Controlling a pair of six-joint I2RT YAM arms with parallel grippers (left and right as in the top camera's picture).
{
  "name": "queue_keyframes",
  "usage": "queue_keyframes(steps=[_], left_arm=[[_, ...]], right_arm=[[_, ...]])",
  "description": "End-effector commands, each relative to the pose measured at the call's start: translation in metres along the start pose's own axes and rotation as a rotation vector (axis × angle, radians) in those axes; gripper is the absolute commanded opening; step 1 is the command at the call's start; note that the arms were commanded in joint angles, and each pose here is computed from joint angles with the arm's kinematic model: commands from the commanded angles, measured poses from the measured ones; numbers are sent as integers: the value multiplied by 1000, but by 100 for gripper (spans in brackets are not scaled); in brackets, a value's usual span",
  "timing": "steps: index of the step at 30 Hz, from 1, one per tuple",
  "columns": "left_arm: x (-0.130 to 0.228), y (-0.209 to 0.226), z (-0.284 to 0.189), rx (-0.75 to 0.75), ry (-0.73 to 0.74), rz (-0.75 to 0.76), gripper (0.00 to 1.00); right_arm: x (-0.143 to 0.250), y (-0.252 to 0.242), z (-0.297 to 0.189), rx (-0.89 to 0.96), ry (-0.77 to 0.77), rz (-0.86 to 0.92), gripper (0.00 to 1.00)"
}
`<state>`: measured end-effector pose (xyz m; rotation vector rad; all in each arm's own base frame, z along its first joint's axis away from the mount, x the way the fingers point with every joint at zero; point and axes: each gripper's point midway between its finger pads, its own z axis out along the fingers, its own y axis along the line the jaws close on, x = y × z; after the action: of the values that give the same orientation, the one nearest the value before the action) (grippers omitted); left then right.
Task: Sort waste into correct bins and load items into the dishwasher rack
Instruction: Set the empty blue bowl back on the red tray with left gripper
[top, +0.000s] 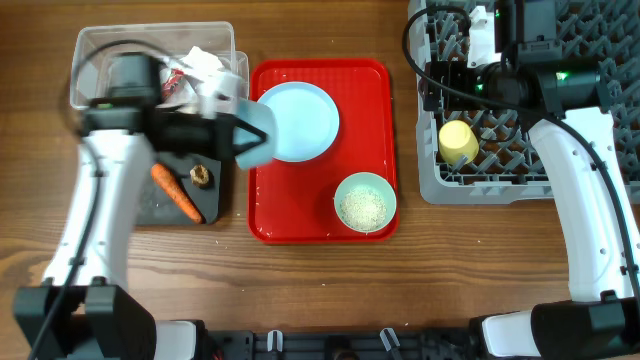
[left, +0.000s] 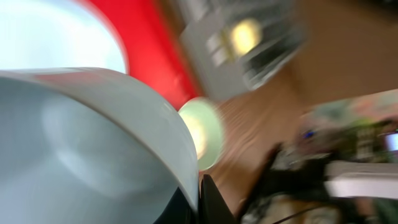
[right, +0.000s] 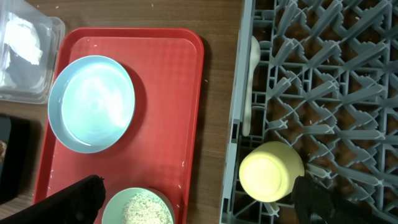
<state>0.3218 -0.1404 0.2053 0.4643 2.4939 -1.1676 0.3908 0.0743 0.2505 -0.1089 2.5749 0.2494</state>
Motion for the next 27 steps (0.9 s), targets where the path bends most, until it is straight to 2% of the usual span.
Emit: queue_keyframes(steps=[1,4,8,15,17,18,20,23,27], left_arm=[[25,39,38,-483,173,-55,4],[44,40,73,-627,276,-8,4],[68,40,114,-620,395,35,4],[98,65,142,-683,522,-2,5],[99,67,143,-686,524,-16,17],[99,67,143,-686,522,-18,33],[97,66,143,-685,516,-15,51],[85,57,141,-675,496,-8,62],[42,27,130,-654,415,28,64]], right_arm=[[3,-1,5,-7,17,2,99],[4,-1,5,-6,19,1,100],[4,-1,5,-6,19,1,100],[7,-2,5,-6,31,2,100],[6,-2,5,-6,30,2,100],[7,-2,5,-6,31,2,99],[7,-2,5,-5,32,2,100],[7,-2,5,-5,32,2,100],[7,-2,5,-5,32,2,100]])
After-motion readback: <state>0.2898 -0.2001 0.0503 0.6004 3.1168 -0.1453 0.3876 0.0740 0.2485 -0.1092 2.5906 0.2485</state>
